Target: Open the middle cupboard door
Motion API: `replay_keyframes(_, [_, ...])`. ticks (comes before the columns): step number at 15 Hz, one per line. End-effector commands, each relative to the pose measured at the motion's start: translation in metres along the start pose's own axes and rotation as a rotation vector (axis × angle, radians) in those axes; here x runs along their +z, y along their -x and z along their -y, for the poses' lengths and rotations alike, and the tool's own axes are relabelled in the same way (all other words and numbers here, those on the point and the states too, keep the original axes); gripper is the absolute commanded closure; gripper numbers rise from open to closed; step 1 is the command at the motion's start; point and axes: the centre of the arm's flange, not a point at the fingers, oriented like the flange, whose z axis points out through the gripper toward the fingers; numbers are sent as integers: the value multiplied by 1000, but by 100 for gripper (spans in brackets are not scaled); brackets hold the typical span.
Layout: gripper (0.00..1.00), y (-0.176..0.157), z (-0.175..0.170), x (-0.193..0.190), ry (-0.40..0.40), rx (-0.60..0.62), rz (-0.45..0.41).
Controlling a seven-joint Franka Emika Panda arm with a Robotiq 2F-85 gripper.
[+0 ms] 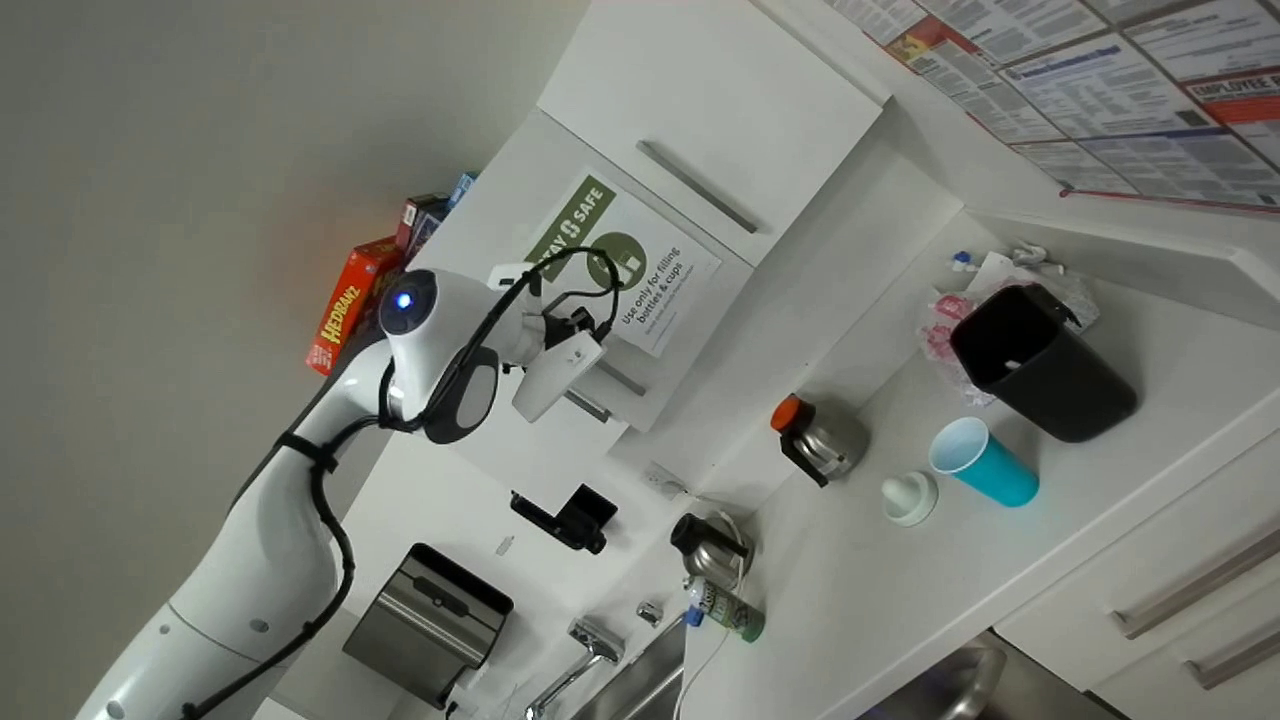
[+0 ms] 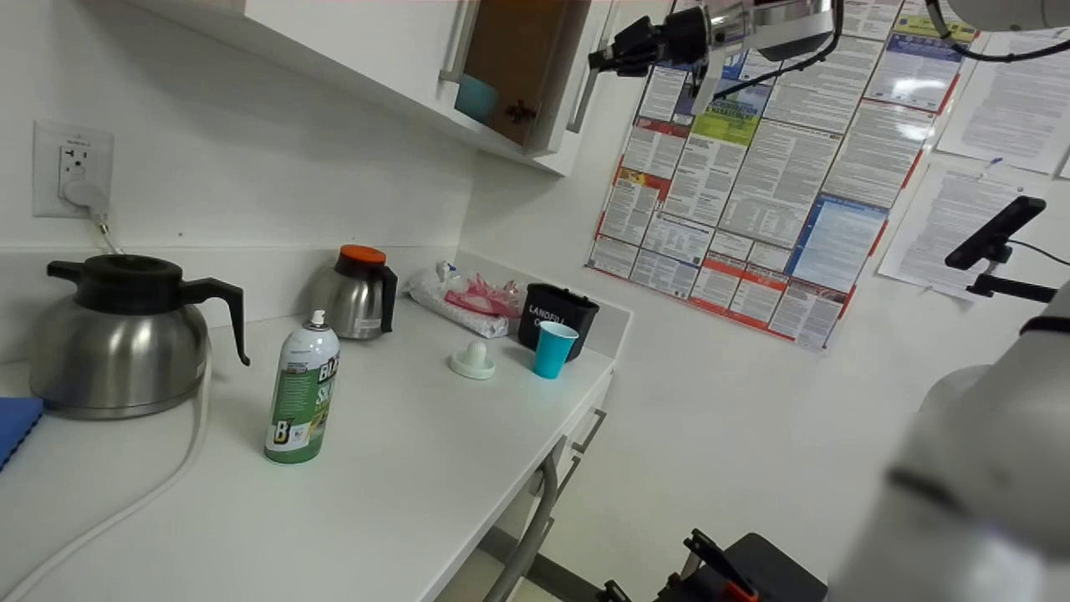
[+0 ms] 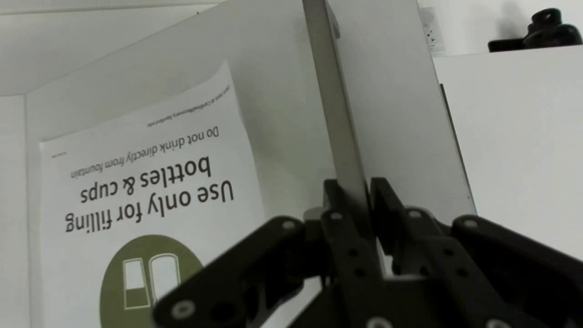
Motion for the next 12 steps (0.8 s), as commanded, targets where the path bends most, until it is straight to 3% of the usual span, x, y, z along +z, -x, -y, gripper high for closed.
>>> replay_keyframes(1, [95,0,-59,-62,-6,137,-1])
replay_keyframes(4, [95,4,-73,-84,-23,99,15])
replay_keyframes(10, [95,2,-76,-67,-53,62,55])
replay_keyframes(11, [56,2,-76,-67,-50,59,57])
replay_keyframes(12, [56,2,-75,-69,-48,58,56])
